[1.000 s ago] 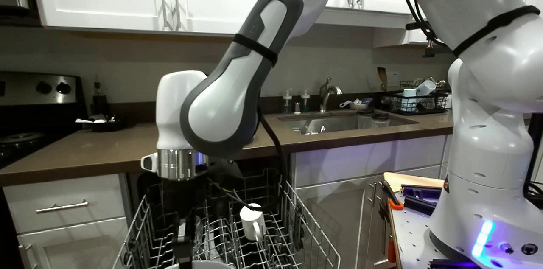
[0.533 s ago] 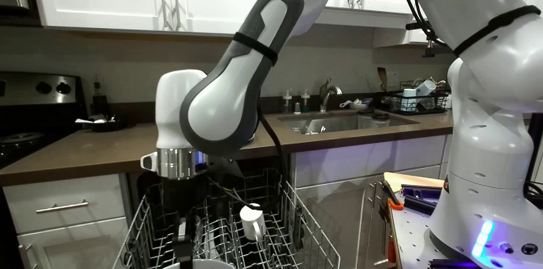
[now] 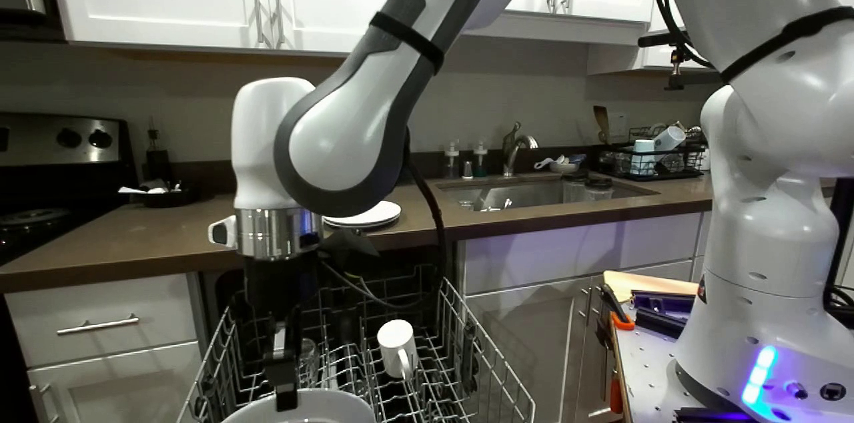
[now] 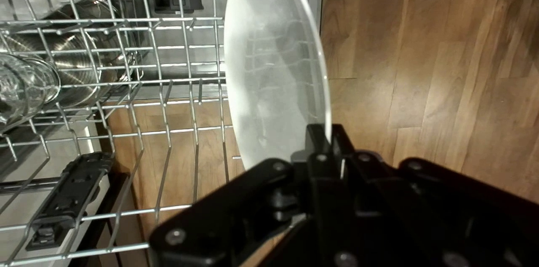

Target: Put one plate inside the dishwasher

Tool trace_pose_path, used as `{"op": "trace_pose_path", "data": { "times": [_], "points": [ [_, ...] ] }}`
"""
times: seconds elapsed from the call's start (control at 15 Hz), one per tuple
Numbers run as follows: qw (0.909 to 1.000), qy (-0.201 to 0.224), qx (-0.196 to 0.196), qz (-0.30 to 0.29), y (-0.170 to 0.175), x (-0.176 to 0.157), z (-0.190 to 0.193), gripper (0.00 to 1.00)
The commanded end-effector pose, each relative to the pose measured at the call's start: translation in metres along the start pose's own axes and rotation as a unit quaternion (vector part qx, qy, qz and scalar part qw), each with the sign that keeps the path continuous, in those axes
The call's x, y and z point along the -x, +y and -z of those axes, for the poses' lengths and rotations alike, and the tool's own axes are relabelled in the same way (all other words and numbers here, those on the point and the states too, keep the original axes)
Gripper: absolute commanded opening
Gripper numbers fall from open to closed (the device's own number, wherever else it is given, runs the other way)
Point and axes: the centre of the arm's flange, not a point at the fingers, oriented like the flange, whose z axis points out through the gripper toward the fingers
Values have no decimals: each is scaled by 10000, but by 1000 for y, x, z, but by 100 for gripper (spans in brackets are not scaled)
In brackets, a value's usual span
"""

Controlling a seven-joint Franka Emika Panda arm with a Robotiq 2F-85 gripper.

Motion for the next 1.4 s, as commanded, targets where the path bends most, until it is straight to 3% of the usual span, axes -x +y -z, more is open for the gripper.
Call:
{"op": "trace_pose_path", "data": {
  "times": [0.0,0.6,1.33],
  "points": [
    [9998,178,-4,106,2,6,15,1],
    [9984,429,-237,277,21,4,-1,1],
    [9986,313,-317,292,40,3,-35,1]
  ]
}}
